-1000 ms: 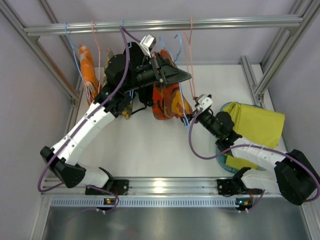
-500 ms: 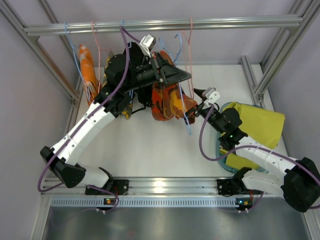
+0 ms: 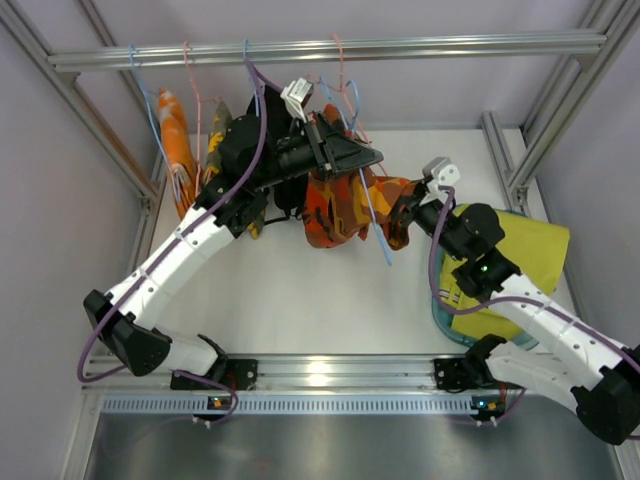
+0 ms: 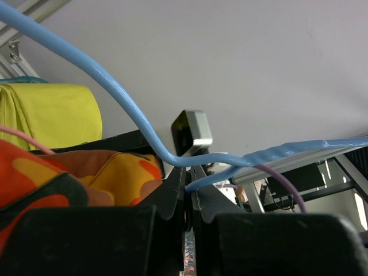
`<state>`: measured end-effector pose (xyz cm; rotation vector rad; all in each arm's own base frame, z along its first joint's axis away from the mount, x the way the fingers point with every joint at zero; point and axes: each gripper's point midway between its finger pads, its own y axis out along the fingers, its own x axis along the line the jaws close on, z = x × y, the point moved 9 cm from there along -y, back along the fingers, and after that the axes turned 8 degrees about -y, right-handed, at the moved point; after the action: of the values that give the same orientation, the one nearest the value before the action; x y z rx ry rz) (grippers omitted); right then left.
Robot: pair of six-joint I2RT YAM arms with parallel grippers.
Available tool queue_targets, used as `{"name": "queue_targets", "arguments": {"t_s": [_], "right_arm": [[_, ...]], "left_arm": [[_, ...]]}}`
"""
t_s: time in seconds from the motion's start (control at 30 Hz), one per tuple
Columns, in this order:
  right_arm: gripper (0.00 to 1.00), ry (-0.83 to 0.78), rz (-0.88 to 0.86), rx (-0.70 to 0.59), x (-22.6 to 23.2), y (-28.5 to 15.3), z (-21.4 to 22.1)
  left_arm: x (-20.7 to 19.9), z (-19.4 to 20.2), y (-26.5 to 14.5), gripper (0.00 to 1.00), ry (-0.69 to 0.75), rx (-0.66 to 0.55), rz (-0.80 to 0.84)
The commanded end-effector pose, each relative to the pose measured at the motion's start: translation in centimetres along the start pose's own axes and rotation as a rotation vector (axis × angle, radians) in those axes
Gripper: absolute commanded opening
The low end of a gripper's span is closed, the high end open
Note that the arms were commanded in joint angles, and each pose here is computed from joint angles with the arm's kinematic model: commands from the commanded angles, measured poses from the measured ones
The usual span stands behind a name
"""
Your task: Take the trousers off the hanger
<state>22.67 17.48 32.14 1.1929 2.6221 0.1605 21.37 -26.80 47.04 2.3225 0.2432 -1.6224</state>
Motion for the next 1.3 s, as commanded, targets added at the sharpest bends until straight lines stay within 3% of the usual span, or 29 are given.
{"name": "queue_targets", "arguments": {"t_s": [0.0,0.3,0.7,0.73,0.8,0.9,1.0,1.1,1.27], "right_arm": [[0.00,0.073,-0.051,-0.150,0.2,-1.4,-6.1],[0.00,0.191,-0.071,-0.150,0.6,-3.8,-8.5],[0.00,0.190,-0.088,-0.042,1.4,-4.4,-4.6],[0.01,0.192,-0.082,-0.038,1.3,-4.5,-4.5],[0.15,0.196,-0.073,-0.040,1.3,-4.9,-4.3],[0.21,0.204,-0.062,-0.029,1.3,-5.3,-4.1],[0.17,0.204,-0.056,-0.019,1.4,-5.7,-3.9],[0.00,0.193,-0.061,-0.018,1.4,-6.0,-3.9],[0.00,0.197,-0.078,-0.019,1.5,-6.1,-4.1]], "left_arm": [[-3.0,0.0,-1.4,0.00,0.213,-0.042,0.146],[-0.6,0.6,-1.7,0.00,0.253,-0.038,0.102],[1.1,1.2,-2.3,0.00,0.255,-0.034,0.053],[1.1,1.3,-2.4,0.00,0.257,-0.031,0.052],[1.4,1.4,-2.5,0.00,0.255,-0.029,0.046],[1.7,1.5,-2.5,0.00,0.256,-0.025,0.040],[2.1,1.7,-2.6,0.00,0.251,-0.018,0.034],[2.3,1.8,-2.4,0.00,0.247,-0.012,0.031],[2.4,1.9,-2.4,0.00,0.249,-0.001,0.030]]}}
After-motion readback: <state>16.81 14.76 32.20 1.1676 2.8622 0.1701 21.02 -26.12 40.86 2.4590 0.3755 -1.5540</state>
